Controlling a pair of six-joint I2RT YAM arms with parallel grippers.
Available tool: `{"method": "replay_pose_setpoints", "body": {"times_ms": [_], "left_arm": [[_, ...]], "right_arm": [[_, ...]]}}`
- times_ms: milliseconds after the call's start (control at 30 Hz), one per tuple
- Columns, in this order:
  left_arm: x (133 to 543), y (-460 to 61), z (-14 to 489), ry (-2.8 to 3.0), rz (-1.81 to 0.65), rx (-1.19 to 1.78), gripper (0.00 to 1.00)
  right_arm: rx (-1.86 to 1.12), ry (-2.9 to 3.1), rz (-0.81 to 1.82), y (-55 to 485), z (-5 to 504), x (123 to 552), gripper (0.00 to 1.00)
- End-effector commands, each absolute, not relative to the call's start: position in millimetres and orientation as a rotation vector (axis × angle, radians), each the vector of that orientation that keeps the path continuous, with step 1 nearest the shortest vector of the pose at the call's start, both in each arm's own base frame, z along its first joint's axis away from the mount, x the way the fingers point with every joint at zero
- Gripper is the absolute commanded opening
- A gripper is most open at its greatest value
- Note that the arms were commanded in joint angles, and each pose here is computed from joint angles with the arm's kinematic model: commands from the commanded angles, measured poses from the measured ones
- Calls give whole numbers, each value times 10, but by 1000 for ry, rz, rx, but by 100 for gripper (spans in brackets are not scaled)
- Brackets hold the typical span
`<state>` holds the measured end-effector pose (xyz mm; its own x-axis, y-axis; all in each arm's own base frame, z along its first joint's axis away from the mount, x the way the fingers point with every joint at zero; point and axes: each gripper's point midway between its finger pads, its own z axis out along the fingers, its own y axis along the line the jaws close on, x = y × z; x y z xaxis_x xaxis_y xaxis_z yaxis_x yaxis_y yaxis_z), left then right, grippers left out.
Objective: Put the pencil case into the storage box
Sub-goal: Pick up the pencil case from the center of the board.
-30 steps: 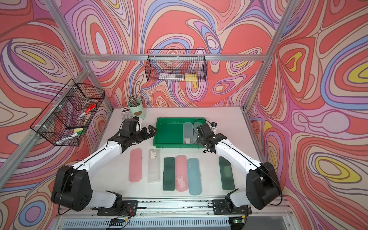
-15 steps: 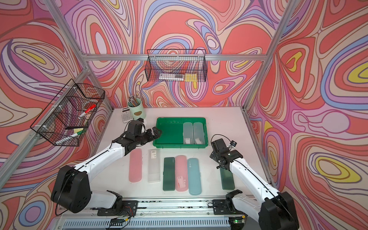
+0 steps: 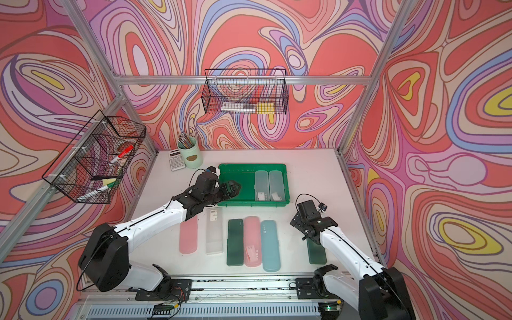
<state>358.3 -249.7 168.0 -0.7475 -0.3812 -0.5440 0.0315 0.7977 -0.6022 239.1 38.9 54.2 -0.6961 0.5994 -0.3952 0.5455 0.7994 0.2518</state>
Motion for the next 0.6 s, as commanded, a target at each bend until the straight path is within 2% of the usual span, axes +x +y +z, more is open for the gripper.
{"method": "replay_pose_setpoints", "body": {"times_ms": [0, 167, 300, 433, 567], "left_arm": [[3610, -2569, 1871, 2235, -715, -314, 99], [3295, -2565, 1956, 2298, -550, -266, 99], [3090, -2521, 2060, 2331, -497, -191, 99], [3030, -2356, 2078, 2328, -435, -204, 99], [3014, -2452, 2135, 2338, -470, -127, 99]], "right_arm": [[808, 2538, 332, 589, 480, 2378, 98], [657, 2541, 451, 790, 621, 2506, 98], [566, 2606, 359, 765, 650, 2574, 96], [514, 2635, 323, 740, 786, 2530, 95], [541, 2576, 338, 669, 996, 2383, 95]]}}
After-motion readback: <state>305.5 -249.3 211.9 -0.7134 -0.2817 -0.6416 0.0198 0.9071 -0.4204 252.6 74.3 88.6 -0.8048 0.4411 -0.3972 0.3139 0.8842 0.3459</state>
